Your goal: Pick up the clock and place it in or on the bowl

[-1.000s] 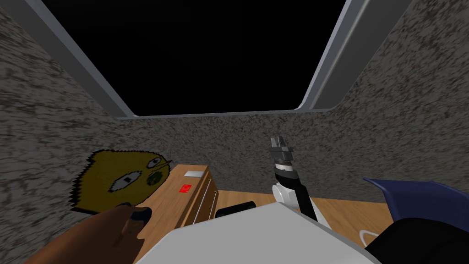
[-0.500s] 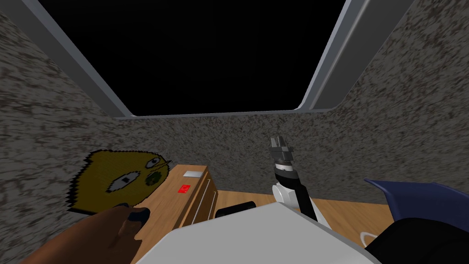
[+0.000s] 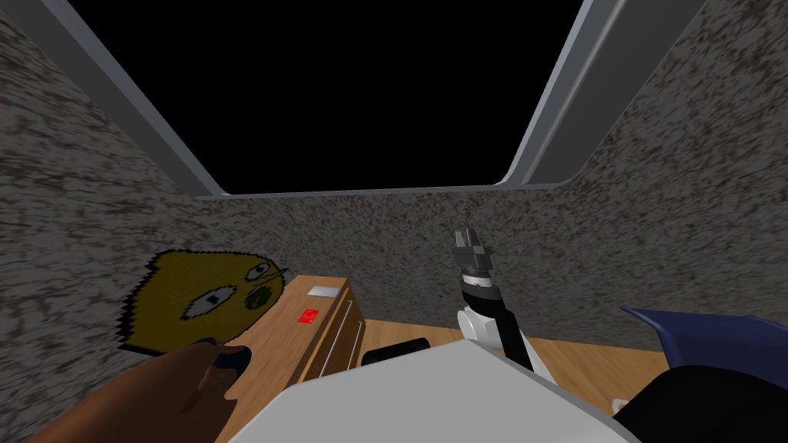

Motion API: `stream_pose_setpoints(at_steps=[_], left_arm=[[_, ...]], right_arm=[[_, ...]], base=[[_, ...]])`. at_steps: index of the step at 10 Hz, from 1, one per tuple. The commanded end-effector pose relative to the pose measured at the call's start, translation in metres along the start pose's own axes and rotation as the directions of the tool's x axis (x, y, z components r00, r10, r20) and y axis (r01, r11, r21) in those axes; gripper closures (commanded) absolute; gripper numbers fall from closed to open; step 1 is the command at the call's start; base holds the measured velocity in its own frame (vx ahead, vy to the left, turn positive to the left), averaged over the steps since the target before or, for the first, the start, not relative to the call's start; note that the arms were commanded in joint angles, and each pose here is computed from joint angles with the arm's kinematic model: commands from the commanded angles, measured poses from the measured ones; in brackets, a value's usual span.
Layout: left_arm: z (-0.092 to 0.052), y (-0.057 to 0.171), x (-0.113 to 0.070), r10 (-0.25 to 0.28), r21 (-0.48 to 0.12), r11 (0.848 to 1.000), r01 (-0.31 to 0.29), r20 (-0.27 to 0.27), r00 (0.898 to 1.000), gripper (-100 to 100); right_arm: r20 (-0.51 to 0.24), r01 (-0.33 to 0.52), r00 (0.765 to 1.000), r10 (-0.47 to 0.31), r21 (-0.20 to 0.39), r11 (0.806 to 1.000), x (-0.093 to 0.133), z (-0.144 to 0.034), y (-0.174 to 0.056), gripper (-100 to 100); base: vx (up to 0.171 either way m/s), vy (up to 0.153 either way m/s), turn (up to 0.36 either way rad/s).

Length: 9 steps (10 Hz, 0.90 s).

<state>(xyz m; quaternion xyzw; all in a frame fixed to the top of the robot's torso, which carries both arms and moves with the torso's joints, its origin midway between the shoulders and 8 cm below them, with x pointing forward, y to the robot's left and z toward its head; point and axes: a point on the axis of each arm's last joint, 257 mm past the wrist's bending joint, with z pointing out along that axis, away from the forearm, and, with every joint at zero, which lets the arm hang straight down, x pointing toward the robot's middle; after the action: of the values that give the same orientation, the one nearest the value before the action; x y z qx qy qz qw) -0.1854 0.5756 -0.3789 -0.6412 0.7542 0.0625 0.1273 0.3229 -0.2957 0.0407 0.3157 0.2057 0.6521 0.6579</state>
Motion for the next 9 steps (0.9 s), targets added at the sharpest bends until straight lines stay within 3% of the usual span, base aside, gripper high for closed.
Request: stream_pose_setpoints(at_steps=[1, 3, 5, 6, 8, 9], left_arm=[[0.002, -0.005, -0.016, 0.0, 0.01, 1.0, 0.0, 0.005, 1.0, 100], [0.003, -0.007, -0.026, -0.007, 0.015, 1.0, 0.007, 0.01, 1.0, 100], [0.004, -0.013, -0.05, -0.003, 0.028, 1.0, 0.003, 0.023, 1.0, 100], [0.004, -0.013, -0.05, -0.01, 0.028, 1.0, 0.009, 0.023, 1.0, 100], [0.004, -0.023, -0.075, -0.002, 0.047, 0.999, 0.0, 0.036, 0.999, 100], [0.004, -0.021, -0.077, -0.015, 0.044, 0.999, 0.013, 0.039, 0.999, 100]], right_arm=[[0.0, 0.0, 1.0, 0.0, 0.0, 1.0, 0.0, 0.0, 0.0, 0], [0.0, 0.0, 1.0, 0.0, 0.0, 1.0, 0.0, 0.0, 0.0, 0], [0.0, 0.0, 1.0, 0.0, 0.0, 1.0, 0.0, 0.0, 0.0, 0], [0.0, 0.0, 1.0, 0.0, 0.0, 1.0, 0.0, 0.0, 0.0, 0], [0.0, 0.0, 1.0, 0.0, 0.0, 1.0, 0.0, 0.0, 0.0, 0], [0.0, 0.0, 1.0, 0.0, 0.0, 1.0, 0.0, 0.0, 0.0, 0]], base=[[0.007, -0.028, 0.038], [0.001, -0.021, 0.02], [-0.005, -0.018, 0.026], [-0.005, -0.014, 0.009], [-0.009, -0.015, 0.015], [-0.009, -0.009, -0.001]])
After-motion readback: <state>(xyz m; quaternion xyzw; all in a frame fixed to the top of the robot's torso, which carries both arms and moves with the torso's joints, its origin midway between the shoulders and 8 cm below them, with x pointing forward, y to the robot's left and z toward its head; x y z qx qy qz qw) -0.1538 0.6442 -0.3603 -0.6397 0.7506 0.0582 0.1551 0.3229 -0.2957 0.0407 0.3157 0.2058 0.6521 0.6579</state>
